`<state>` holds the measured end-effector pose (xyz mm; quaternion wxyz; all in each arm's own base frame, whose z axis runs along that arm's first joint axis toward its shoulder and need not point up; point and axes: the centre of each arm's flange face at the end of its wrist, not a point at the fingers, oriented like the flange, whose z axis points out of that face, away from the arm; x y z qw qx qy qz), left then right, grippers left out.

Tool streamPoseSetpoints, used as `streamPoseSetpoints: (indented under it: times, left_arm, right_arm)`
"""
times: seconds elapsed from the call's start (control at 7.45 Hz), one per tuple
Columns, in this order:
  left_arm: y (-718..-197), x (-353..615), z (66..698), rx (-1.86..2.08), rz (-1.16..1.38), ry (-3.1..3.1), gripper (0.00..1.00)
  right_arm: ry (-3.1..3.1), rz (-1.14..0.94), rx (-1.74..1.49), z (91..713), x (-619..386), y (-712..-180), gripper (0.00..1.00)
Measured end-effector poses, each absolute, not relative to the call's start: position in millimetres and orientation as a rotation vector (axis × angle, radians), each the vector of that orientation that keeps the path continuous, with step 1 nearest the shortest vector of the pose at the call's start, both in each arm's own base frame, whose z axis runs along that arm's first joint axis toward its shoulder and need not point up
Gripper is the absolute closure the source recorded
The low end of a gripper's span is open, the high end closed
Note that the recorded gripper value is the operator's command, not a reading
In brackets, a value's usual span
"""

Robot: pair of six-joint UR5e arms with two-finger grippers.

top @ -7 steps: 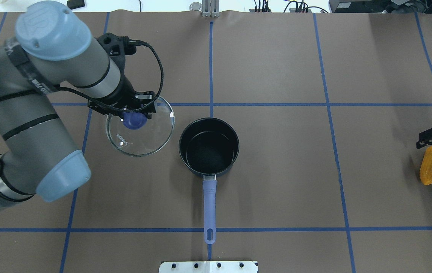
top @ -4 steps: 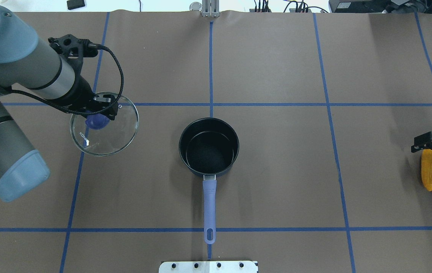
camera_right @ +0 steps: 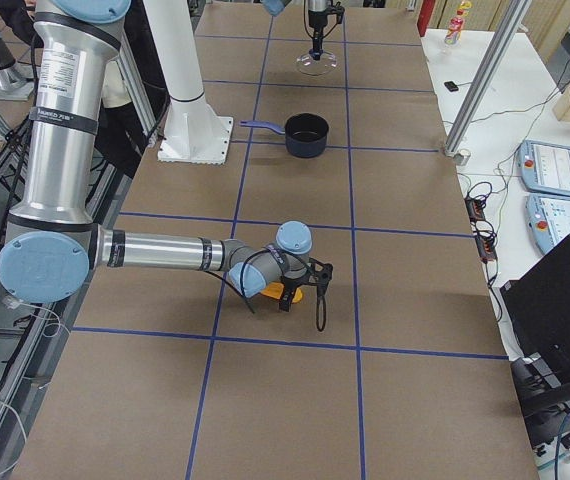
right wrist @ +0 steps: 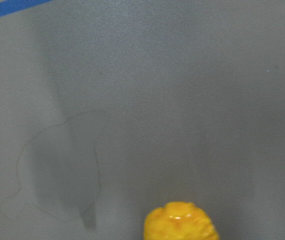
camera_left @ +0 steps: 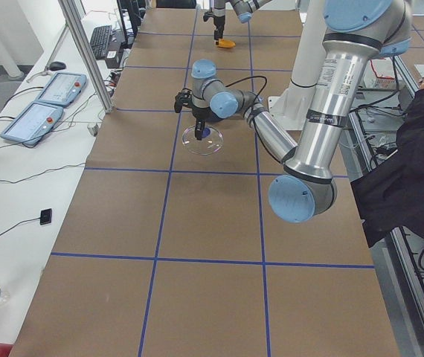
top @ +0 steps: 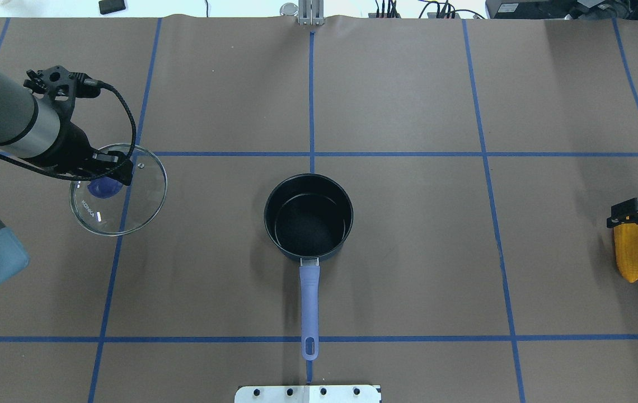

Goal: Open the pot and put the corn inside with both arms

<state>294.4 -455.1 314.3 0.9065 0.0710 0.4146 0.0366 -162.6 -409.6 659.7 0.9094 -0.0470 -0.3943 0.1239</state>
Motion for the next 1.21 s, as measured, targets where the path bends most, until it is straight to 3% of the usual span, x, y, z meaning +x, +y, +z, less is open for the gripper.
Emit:
streamPoseSetpoints:
  times: [0.27,1.21]
  left_arm:
    - [-460.1,285.9,328.6,0.151,0.089,0.837,0.44]
    - [-474.9,281.7,405.1,0.173,0.145,0.809,0.45]
  right_arm:
    - [-0.821,0.251,-0.093,654.8,-162.8,-409.3,0.1]
    - [-0.82,0.241,-0.099,657.4,-162.2,-404.7,0.47]
